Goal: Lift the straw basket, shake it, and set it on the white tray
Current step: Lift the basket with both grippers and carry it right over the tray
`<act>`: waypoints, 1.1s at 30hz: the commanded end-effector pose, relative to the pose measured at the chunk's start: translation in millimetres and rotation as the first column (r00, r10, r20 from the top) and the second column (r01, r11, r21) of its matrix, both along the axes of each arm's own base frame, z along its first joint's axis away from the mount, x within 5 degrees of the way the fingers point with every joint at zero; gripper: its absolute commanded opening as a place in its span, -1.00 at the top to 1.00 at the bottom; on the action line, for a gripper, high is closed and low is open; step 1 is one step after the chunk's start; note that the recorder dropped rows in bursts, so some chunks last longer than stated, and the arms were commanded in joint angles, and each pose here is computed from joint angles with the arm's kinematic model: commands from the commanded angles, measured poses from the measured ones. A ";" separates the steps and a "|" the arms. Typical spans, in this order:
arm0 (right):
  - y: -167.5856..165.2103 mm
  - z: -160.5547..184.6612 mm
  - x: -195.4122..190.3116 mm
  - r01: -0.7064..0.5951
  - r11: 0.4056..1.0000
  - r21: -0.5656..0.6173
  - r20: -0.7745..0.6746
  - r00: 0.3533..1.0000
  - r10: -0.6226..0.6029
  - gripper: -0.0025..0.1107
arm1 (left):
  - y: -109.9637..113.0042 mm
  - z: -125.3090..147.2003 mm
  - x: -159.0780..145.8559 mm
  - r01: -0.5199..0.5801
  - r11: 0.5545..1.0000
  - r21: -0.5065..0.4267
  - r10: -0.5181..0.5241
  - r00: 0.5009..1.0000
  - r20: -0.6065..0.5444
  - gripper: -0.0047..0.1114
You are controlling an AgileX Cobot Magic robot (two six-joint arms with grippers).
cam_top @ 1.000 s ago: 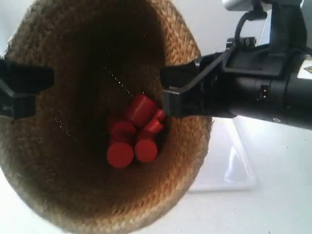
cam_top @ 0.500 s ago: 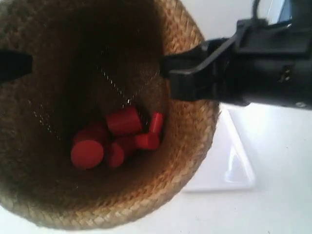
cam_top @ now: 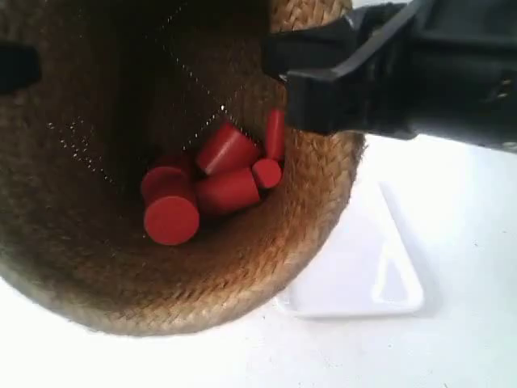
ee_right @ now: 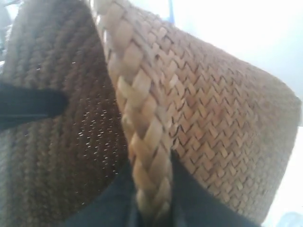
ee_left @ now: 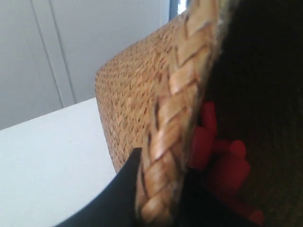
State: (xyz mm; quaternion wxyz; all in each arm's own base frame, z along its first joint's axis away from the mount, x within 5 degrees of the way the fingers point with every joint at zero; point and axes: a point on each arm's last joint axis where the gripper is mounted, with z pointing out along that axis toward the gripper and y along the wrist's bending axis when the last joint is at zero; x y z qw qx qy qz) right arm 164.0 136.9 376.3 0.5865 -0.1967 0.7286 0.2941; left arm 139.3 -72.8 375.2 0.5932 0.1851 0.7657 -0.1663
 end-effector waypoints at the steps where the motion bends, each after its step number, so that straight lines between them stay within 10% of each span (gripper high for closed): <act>1: 8.5 -0.3 4.6 -0.027 0.999 0.031 -0.109 0.994 0.030 0.96 | -7.2 -5.7 1.0 0.055 0.998 0.025 -0.049 0.981 -0.186 0.92; 4: 6.4 14.5 -8.7 -0.059 0.998 0.015 0.029 0.998 0.058 0.96 | -1.2 12.6 -5.2 0.053 0.995 0.084 -0.051 0.998 -0.019 0.92; 7: 11.9 -20.8 21.8 0.089 0.996 0.029 0.030 0.996 -0.089 0.96 | -14.0 -31.4 26.9 0.023 0.996 0.083 -0.009 0.986 -0.168 0.92; 12: 1.8 10.9 -9.4 -0.020 1.000 -0.014 0.136 0.990 0.022 0.96 | -6.1 18.8 -1.0 0.054 0.999 0.010 -0.054 0.998 0.016 0.92; 16: 8.6 -15.3 4.6 0.010 0.998 0.064 -0.112 0.994 -0.003 0.96 | -14.6 -3.0 9.3 0.060 0.998 -0.016 -0.062 0.984 -0.166 0.92; 20: 3.6 4.8 -13.7 -0.053 0.998 0.041 0.008 0.999 0.053 0.96 | -7.5 10.9 -3.0 0.092 0.992 0.083 -0.091 0.996 -0.019 0.92; 26: 4.3 -14.8 15.8 0.102 0.992 0.068 0.032 0.994 -0.104 0.96 | -14.5 -22.6 21.1 0.036 0.999 0.026 -0.032 0.989 -0.144 0.92; 33: 1.3 9.8 -8.8 -0.013 0.999 -0.030 0.160 0.987 0.018 0.96 | -7.6 12.4 -4.6 0.089 0.993 0.078 -0.094 0.994 0.063 0.92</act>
